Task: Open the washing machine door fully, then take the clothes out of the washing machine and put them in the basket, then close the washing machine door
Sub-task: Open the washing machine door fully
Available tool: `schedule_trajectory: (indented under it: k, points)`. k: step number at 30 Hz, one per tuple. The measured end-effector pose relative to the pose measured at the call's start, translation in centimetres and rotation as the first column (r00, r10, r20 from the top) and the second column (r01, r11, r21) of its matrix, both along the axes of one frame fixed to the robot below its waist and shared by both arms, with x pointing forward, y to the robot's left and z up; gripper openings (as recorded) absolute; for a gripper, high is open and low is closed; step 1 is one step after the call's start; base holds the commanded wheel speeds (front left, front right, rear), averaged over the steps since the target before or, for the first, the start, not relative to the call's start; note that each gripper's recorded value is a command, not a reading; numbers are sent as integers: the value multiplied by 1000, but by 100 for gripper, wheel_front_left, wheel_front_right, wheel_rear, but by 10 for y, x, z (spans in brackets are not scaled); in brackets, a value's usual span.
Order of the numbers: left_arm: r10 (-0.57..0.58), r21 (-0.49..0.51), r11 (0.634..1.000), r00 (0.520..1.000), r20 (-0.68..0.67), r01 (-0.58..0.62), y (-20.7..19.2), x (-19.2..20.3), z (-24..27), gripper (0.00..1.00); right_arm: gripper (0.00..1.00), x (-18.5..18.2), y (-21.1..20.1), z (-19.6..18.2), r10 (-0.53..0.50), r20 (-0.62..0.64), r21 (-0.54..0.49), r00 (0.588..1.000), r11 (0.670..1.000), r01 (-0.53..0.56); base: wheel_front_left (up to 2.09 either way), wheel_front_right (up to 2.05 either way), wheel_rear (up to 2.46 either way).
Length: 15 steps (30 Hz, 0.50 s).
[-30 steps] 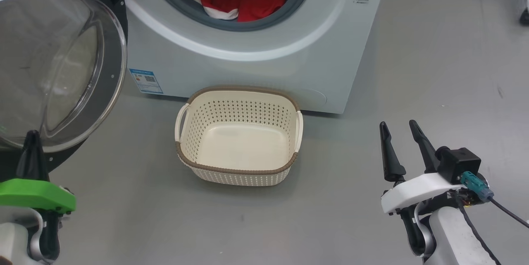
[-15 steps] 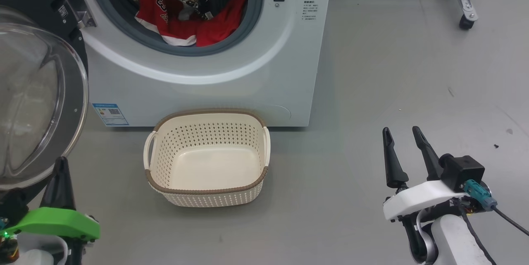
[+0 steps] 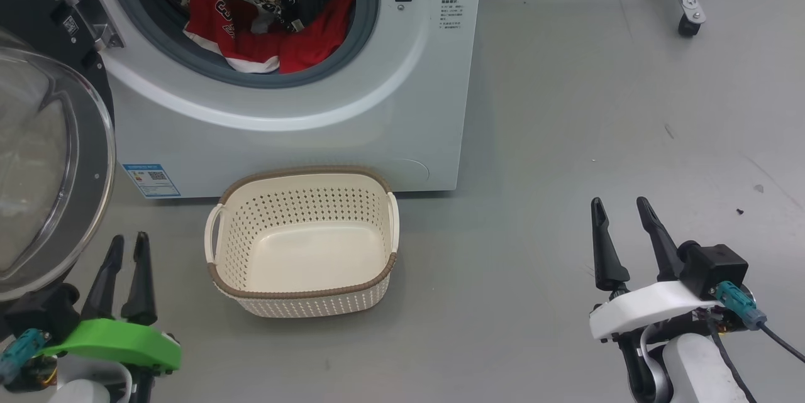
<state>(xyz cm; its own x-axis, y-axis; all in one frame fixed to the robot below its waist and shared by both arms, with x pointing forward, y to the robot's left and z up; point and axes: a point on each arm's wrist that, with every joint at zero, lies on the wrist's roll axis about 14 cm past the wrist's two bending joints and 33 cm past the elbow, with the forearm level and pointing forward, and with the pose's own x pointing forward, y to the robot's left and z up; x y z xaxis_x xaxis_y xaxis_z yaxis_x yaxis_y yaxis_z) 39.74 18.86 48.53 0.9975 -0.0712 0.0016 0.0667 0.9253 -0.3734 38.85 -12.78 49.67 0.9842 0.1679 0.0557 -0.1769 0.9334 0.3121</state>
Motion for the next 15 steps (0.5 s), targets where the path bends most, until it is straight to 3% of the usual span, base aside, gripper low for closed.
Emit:
schedule_trajectory:
  k: [1, 2, 15]
  points:
    - [-1, 2, 1000, 1000, -1, 1, 0, 0, -1, 91, 100, 0, 0, 0, -1, 0, 0, 1000, 1000, 1, 0, 0, 0]
    - [-2, 3, 1000, 1000, -1, 2, -1, 0, -1, 100, 100, 0, -1, 0, -2, 0, 1, 1000, 1000, 2, 0, 0, 0]
    - [3, -9, 1000, 1000, -5, -3, -6, -3, -3, 100, 100, 2, 1, -1, 1, -2, -4, 1000, 1000, -1, 0, 0, 0]
